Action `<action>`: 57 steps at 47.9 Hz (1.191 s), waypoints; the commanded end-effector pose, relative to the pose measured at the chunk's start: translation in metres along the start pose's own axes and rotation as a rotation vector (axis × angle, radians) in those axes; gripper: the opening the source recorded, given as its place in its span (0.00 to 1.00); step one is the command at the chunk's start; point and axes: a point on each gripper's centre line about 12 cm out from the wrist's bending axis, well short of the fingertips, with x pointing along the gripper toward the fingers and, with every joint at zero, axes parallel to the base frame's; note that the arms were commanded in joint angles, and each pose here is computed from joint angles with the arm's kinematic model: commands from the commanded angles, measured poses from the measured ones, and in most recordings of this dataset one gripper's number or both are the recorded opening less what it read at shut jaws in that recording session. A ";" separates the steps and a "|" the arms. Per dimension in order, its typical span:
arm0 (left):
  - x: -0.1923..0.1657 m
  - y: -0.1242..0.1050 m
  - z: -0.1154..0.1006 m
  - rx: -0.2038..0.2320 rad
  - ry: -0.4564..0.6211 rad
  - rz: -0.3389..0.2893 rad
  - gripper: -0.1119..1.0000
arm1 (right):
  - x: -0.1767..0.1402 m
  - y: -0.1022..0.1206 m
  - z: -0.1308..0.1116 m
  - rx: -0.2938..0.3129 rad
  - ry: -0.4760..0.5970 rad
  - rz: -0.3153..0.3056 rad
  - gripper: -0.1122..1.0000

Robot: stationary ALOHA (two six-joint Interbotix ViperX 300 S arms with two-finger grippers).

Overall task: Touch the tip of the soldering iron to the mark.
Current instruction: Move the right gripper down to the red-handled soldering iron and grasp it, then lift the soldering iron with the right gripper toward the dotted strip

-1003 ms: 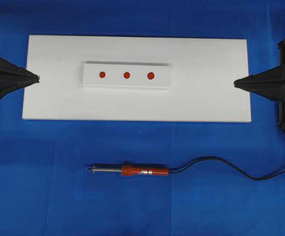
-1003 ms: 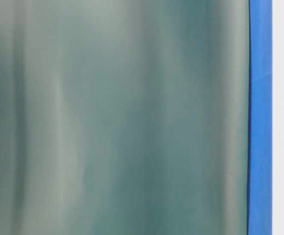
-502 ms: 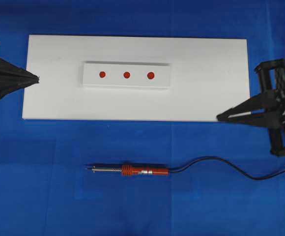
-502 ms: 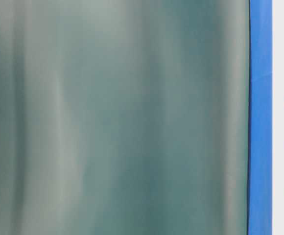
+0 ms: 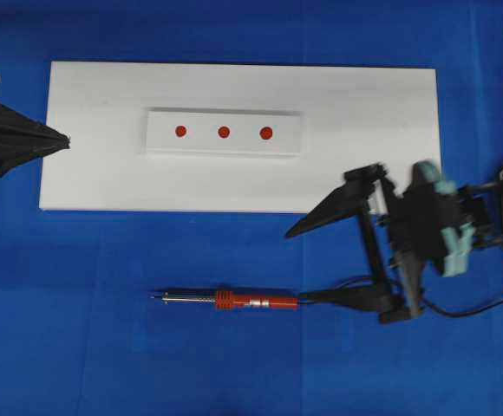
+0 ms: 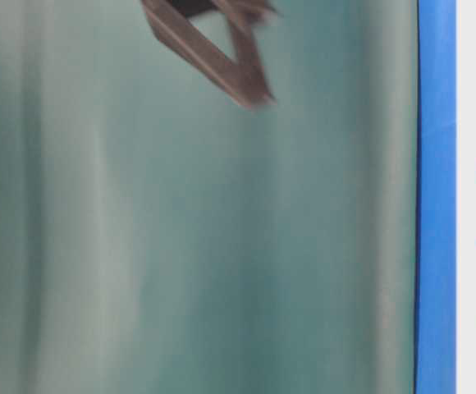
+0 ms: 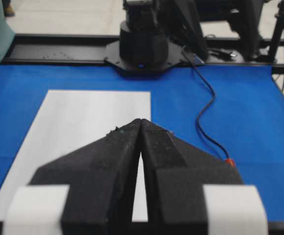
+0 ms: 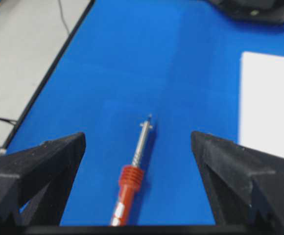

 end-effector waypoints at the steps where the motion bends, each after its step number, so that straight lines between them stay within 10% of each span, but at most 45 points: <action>1: 0.001 -0.001 0.004 0.000 -0.017 -0.004 0.10 | 0.019 0.001 0.001 0.028 -0.022 -0.006 0.88; 38: -0.001 0.000 -0.002 0.003 -0.015 -0.003 0.10 | 0.107 0.001 -0.129 0.214 0.094 -0.181 0.87; 57: -0.001 0.000 -0.004 0.014 -0.011 -0.002 0.10 | 0.113 0.002 -0.152 0.206 0.105 -0.207 0.82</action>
